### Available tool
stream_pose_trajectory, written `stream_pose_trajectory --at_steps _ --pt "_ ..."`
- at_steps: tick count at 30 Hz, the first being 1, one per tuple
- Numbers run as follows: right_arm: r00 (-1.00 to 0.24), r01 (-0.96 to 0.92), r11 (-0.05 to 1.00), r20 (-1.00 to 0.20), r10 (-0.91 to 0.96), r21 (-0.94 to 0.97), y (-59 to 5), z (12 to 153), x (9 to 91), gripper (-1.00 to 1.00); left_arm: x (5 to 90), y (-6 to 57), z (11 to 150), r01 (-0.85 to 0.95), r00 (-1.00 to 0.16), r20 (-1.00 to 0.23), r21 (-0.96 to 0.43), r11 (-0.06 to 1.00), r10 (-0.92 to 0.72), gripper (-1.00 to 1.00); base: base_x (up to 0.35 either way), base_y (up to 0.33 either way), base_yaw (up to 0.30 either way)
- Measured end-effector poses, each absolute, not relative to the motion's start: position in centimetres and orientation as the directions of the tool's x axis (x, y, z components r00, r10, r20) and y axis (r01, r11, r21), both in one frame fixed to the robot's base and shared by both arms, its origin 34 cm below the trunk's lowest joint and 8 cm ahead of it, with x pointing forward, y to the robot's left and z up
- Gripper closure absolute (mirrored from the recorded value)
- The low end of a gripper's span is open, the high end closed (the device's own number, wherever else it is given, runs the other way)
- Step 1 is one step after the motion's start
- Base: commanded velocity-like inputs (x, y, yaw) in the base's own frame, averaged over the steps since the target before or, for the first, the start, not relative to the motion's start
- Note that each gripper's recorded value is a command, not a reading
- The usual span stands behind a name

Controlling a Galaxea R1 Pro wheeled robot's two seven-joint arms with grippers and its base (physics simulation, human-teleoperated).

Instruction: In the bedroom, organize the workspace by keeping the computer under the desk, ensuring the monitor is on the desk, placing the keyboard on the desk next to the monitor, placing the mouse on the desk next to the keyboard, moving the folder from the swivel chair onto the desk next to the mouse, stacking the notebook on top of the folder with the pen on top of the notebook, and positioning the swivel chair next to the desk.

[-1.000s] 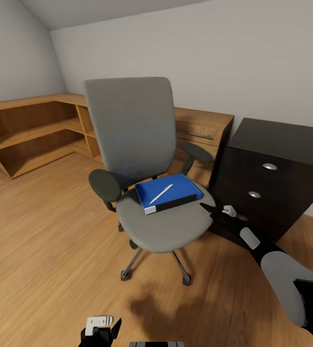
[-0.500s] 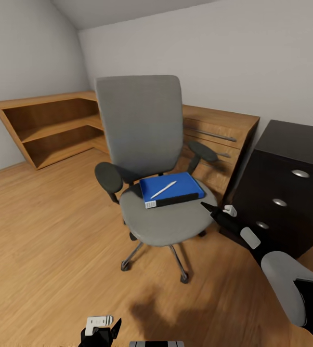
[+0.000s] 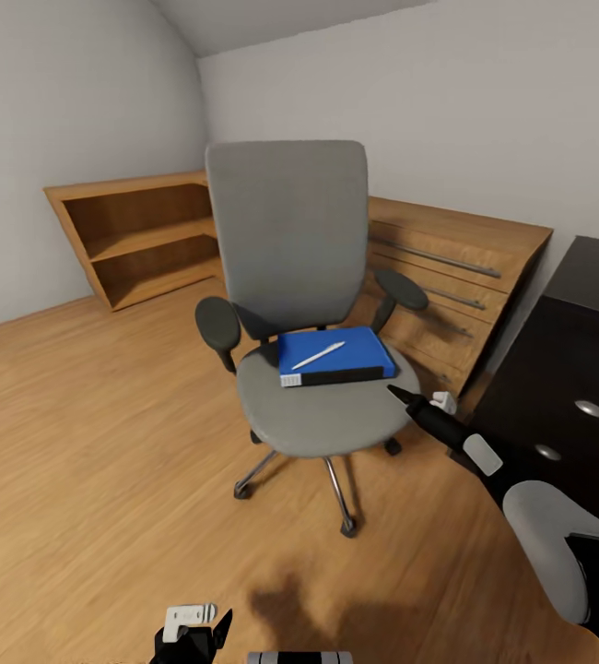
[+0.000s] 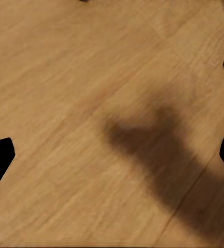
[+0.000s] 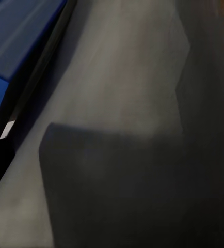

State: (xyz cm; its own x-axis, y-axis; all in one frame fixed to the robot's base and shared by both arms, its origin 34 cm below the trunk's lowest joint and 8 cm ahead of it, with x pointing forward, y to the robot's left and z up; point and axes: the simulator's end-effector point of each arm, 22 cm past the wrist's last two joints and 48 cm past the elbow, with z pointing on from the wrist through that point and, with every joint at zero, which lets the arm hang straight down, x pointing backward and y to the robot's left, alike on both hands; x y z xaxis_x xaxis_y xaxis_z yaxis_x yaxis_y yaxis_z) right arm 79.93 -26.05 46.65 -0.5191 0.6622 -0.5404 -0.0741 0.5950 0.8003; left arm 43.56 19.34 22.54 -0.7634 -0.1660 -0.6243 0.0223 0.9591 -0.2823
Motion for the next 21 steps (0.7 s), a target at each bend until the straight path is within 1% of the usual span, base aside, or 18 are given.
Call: stream_pose_trajectory --at_steps 6,21 --pt "-0.523 -0.080 0.590 -0.538 0.662 0.804 -25.37 46.62 80.03 -1.00 43.45 19.30 22.41 0.022 -0.766 -0.622 -0.283 0.959 -0.166 -1.00 0.216 -0.032 0.138" --pt "-0.519 -0.095 0.602 -0.555 0.650 0.793 -25.36 46.66 80.48 -1.00 43.06 19.24 21.94 0.021 -0.775 -0.611 -0.283 0.959 -0.164 -1.00 0.015 -0.002 0.154"
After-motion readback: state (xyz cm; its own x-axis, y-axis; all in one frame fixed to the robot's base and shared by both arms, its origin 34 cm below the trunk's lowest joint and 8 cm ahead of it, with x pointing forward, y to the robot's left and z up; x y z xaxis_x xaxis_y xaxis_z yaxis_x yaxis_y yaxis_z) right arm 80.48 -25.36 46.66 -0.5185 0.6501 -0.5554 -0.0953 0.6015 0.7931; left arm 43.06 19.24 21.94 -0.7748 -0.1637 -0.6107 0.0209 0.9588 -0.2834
